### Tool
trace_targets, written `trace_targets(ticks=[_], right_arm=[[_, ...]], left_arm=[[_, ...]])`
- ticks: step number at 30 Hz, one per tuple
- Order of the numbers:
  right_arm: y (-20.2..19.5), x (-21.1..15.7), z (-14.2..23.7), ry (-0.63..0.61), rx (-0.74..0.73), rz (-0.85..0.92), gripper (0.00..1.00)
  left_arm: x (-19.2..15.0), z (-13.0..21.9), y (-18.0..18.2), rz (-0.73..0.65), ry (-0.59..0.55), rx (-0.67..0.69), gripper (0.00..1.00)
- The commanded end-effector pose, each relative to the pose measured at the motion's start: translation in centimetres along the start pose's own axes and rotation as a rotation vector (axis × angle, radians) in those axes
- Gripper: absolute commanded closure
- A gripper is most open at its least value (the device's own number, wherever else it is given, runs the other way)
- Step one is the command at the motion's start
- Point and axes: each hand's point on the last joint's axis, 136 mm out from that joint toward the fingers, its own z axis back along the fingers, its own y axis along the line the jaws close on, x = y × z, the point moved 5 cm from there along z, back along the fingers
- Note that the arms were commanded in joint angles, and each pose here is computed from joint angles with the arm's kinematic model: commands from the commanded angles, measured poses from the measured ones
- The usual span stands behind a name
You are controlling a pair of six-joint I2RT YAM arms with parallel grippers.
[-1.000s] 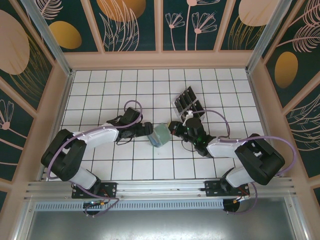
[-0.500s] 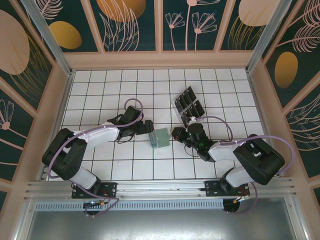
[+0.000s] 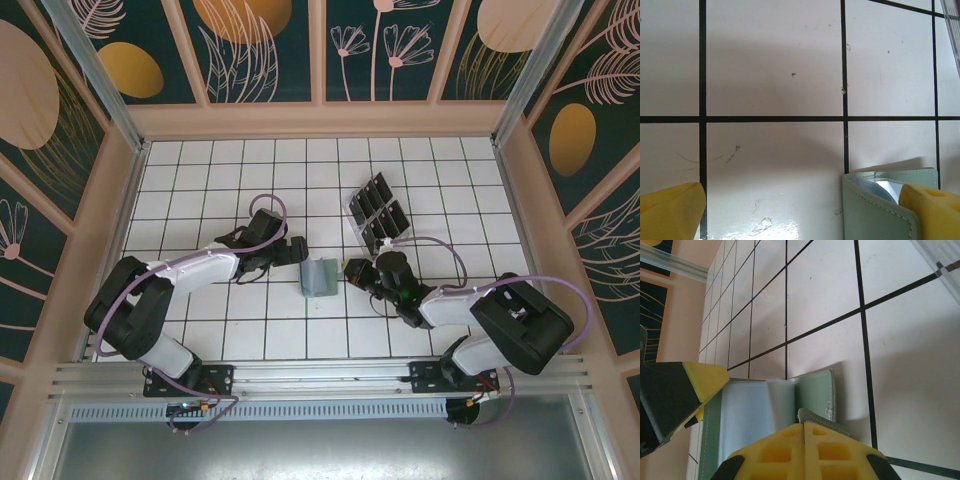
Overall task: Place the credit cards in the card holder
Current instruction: Open the card holder at the center of the table.
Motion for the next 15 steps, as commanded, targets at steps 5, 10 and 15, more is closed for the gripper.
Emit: trace_targets(ticks=[5,10,15], right_arm=[[0.22,0.19,0.14,-0.033,0.013,-0.011,1.0],[0.17,0.1,0.15,-0.031,0.011,-0.011,1.0],[0.24,0.13,0.22,-0.034,0.013,-0.01,1.0]], left_arm=[[0.43,0.88,-0.38,-0.018,-0.038,-0.017,0.01],[0.52,1.23,-0.49,-0.014,-0.048,-0.026,0.01],[0.73,1.58,-0.65,-0.014,-0.057,-0.034,0.01]])
